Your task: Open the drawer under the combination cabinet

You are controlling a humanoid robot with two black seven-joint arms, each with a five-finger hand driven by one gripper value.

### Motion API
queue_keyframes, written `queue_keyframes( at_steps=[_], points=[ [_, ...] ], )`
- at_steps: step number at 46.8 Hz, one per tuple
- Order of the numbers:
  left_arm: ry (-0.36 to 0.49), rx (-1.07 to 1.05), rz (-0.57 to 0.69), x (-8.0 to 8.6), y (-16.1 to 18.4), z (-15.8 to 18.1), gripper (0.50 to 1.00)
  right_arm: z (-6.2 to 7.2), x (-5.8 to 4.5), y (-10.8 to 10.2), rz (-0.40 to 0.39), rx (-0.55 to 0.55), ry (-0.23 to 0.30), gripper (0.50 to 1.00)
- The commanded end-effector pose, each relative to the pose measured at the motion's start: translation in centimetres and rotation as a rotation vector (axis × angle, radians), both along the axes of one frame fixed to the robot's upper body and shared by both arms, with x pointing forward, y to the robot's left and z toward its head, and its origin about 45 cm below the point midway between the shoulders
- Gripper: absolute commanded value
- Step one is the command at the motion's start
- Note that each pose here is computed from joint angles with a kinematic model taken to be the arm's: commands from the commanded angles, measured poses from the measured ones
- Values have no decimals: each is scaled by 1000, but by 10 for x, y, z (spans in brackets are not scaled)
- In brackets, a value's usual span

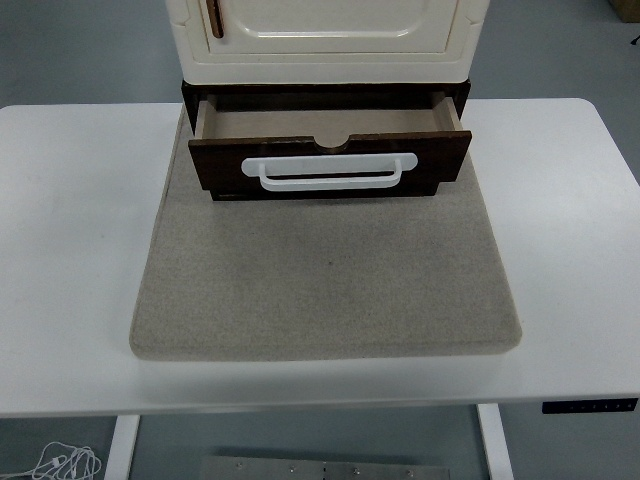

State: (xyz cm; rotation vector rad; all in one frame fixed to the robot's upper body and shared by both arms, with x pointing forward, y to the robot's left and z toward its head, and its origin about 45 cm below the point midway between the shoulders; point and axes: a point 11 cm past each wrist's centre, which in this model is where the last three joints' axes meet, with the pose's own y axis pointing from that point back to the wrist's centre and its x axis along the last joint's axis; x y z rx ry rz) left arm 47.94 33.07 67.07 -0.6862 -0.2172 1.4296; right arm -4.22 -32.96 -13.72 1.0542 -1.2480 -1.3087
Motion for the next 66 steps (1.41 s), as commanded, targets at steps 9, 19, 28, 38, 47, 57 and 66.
queue_keyframes(
  at_steps=[9,19,28,38,47,57,66],
  points=[
    [167,-224,90,28,85,-74,1000,0,0,0,0,-1,-1,928],
    [266,-275,106,36,111,-134,1000,0,0,0,-2,0,0,928],
    [358,-313,87,44,112,-187,1000,0,0,-1,0,-3,1,926],
    [467,-329,29,51,101,-248,1000,0,0,0,0,-1,-1,928],
    [508,-461,-33,51,91,-298,1000,0,0,0,0,0,-1,926],
    [560,-501,-75,54,66,-336,1000,0,0,0,-2,-1,-1,926],
    [585,-520,-93,54,53,-352,1000,0,0,0,0,0,0,928]
  ],
)
